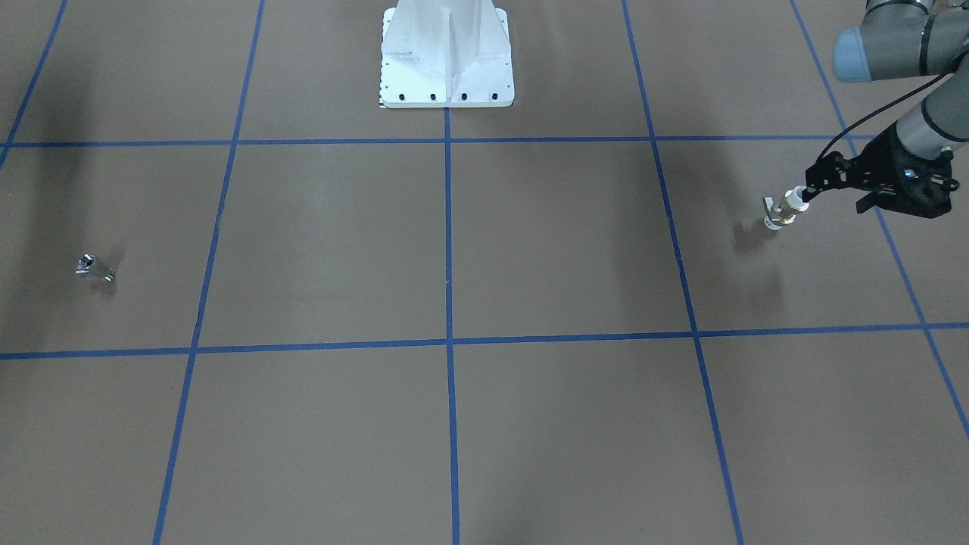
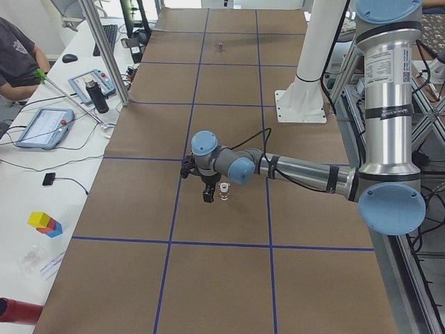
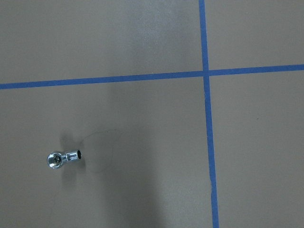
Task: Assemble PPR valve and pipe with both arms
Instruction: 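Lower the left gripper onto the white PPR valve and close it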
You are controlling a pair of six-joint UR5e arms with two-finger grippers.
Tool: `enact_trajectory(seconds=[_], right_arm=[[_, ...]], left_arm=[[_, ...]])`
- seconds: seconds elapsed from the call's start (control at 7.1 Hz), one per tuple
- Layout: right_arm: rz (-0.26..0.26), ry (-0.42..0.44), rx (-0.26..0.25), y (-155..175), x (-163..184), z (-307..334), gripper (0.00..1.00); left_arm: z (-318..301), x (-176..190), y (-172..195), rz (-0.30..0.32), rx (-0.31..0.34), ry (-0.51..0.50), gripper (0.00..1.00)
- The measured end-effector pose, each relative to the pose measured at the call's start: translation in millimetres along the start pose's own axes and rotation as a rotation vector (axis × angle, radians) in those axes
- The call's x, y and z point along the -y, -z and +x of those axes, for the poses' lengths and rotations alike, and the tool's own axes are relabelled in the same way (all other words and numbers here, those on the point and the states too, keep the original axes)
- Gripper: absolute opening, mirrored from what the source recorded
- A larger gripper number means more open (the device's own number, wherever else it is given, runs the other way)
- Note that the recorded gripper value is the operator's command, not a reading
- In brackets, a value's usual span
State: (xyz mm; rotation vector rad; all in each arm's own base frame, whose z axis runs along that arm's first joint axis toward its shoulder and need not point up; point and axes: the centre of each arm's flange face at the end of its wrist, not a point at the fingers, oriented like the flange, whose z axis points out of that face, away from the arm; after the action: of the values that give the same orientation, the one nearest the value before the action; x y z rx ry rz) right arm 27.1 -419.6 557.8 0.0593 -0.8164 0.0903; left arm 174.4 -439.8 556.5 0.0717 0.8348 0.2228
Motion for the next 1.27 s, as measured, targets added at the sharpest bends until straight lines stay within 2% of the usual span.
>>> enact_trajectory(seconds=[0.42, 0.85, 0.99, 1.13, 1.27], right_arm=[[0.000, 0.001, 0.001, 0.2, 0.2, -0.4, 1.00], [-0.001, 0.000, 0.001, 0.0, 0.2, -0.1, 1.00], [-0.001, -0.001, 0.001, -0.3, 0.2, 0.1, 1.00], [-0.002, -0.001, 0.001, -0.4, 0.1, 0.2, 1.00], [-0.003, -0.003, 0.000, -1.0, -0.2, 1.0, 1.00]], left_arm=[[14.5, -12.2, -13.6, -0.005, 0.014, -0.006, 1.00], [16.3, -22.3, -21.7, -0.028, 0.017, 0.077, 1.00], [18.6, -23.1, -23.1, -0.032, 0.016, 0.078, 0.83], [20.3, -23.2, -23.1, -0.031, 0.014, 0.075, 0.25], [21.8, -22.8, -22.0, -0.024, 0.010, 0.067, 0.00]])
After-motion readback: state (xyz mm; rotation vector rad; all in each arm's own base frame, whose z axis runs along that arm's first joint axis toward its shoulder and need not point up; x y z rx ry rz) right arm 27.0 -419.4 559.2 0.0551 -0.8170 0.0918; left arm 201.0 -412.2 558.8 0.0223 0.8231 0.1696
